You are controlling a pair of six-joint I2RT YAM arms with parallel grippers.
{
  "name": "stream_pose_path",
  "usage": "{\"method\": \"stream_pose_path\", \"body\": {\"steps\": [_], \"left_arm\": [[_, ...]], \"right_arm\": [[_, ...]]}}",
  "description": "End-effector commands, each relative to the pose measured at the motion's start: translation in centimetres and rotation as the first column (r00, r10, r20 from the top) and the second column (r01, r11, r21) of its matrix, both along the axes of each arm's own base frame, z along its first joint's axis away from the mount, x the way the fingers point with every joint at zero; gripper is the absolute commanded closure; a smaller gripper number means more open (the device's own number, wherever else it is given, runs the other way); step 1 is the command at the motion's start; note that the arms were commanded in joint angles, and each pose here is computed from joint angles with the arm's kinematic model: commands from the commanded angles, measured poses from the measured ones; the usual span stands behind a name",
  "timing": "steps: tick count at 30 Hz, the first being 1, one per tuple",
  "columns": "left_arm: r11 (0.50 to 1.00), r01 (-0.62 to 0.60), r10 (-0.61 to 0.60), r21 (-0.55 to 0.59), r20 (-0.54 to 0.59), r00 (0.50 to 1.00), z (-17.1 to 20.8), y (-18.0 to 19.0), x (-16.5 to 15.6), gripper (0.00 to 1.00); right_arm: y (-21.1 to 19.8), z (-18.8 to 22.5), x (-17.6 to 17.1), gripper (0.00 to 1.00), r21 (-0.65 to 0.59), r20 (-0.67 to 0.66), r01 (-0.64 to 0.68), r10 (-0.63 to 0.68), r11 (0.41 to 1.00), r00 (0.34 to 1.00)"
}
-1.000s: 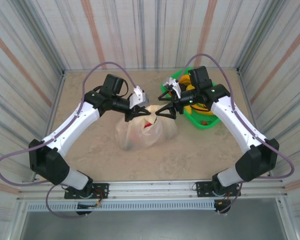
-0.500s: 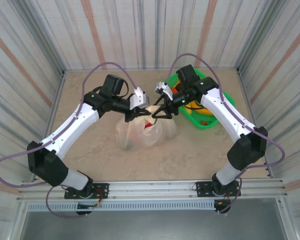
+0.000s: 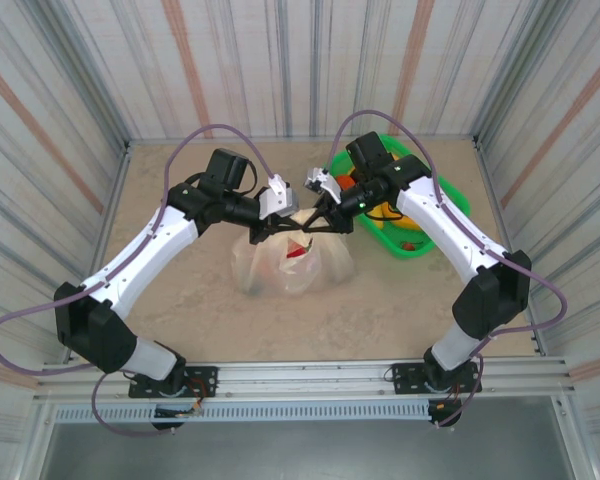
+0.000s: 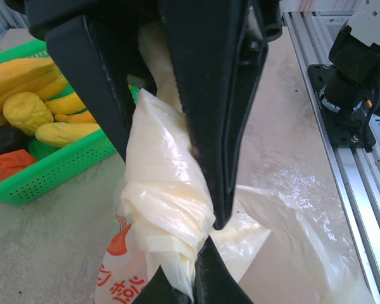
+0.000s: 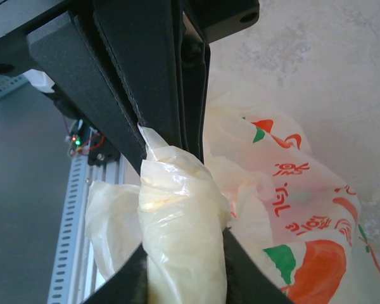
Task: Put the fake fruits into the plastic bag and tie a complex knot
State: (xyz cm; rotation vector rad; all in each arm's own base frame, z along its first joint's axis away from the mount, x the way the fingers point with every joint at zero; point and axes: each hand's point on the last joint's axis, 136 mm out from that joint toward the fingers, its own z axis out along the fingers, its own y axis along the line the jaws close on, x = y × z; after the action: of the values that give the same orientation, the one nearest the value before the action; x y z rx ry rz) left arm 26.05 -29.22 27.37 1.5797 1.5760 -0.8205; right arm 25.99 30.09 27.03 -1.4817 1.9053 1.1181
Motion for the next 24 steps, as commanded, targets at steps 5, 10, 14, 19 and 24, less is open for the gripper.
{"method": "stream_pose_path", "body": {"steps": [5, 10, 14, 19, 24], "left_arm": [[1.0, 0.002, -0.002, -0.021, 0.018, 1.0, 1.1, 0.1, -0.6, 0.97], [1.0, -0.013, 0.014, -0.016, 0.016, 1.0, 1.0, 0.1, -0.4, 0.9], [0.999, -0.021, 0.022, -0.023, 0.015, 1.0, 1.2, 0.2, -0.3, 0.84], [0.998, -0.036, 0.036, -0.059, 0.003, 0.999, 1.9, 0.6, -0.2, 0.72], [0.99, -0.061, 0.057, -0.124, -0.029, 0.998, 3.3, 1.7, -0.3, 0.58]], "right_arm": [[0.5, -0.1, 0.0, 0.95, 0.004, 0.007, 0.01, -0.01, 1.0, 1.0], [0.5, -0.3, 0.1, 1.0, 0.003, 0.011, 0.025, -0.025, 1.0, 1.0], [0.5, -0.4, 0.2, 1.0, 0.001, 0.019, 0.037, -0.037, 0.999, 0.999], [0.4, -0.6, 0.6, 1.0, -0.004, 0.039, 0.056, -0.056, 0.998, 0.998], [0.2, -0.5, 1.0, 1.0, -0.002, 0.073, 0.08, -0.08, 0.997, 0.994]]}}
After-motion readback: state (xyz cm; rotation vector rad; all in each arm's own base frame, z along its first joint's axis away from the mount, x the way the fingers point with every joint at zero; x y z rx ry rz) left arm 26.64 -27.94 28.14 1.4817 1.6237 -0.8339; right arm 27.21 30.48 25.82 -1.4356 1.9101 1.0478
